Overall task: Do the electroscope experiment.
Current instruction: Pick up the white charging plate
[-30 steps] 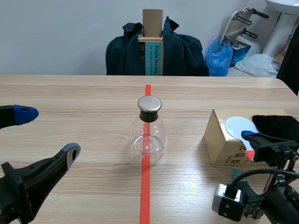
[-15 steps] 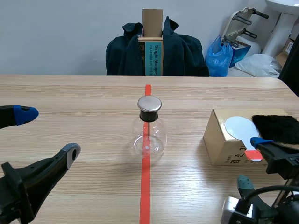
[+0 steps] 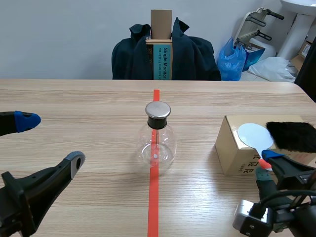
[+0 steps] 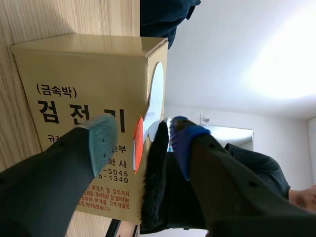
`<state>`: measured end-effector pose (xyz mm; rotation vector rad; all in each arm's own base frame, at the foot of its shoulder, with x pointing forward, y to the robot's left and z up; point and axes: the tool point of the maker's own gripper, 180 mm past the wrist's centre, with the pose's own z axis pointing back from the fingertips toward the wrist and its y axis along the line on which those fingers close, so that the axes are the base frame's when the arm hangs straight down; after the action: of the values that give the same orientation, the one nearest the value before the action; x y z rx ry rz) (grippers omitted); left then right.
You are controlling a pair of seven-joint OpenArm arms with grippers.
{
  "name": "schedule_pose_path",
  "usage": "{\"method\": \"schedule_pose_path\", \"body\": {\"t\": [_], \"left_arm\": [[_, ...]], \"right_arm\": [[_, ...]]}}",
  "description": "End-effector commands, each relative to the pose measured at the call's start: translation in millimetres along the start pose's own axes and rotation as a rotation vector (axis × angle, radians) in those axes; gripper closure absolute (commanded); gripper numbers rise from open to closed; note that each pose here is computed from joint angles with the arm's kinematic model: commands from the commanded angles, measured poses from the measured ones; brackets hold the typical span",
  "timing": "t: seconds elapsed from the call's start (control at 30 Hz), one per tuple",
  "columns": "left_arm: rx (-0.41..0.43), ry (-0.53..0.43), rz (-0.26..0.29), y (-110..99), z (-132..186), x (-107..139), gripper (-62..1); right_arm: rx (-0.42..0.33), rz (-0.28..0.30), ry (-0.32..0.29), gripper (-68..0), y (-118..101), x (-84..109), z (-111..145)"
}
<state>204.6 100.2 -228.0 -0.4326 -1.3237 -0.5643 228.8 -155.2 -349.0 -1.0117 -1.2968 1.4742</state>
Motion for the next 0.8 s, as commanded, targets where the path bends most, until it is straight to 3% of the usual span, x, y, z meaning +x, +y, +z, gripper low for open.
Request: {"method": "schedule_pose_path", "body": {"t": [0.0,0.2,0.43,0.6,0.77], "left_arm": [[-0.005,-0.031,0.006,-2.1,-1.1,8.2,-62.3],[-0.005,-0.031,0.006,-2.1,-1.1,8.2,-62.3],[-0.005,-0.031,0.006,-2.2,-1.1,8.2,-62.3],[-0.005,-0.031,0.006,-2.2,-1.1,8.2,-62.3],[-0.005,-0.029,0.003,-2.0,-1.3,8.1,-62.3]], "right_arm": [[-0.054,0.017,0.019,-17.8,-16.8,-9.9,-6.3],[-0.055,0.021,0.015,-0.7,-17.3,-9.6,-7.0],[-0.085,0.04,0.002,-0.8,-24.6,-10.2,-9.3],[-0.17,0.067,-0.014,-0.8,-49.5,-12.1,-12.4],[-0.272,0.051,-0.027,-0.8,-89.2,-15.9,-18.4]]}}
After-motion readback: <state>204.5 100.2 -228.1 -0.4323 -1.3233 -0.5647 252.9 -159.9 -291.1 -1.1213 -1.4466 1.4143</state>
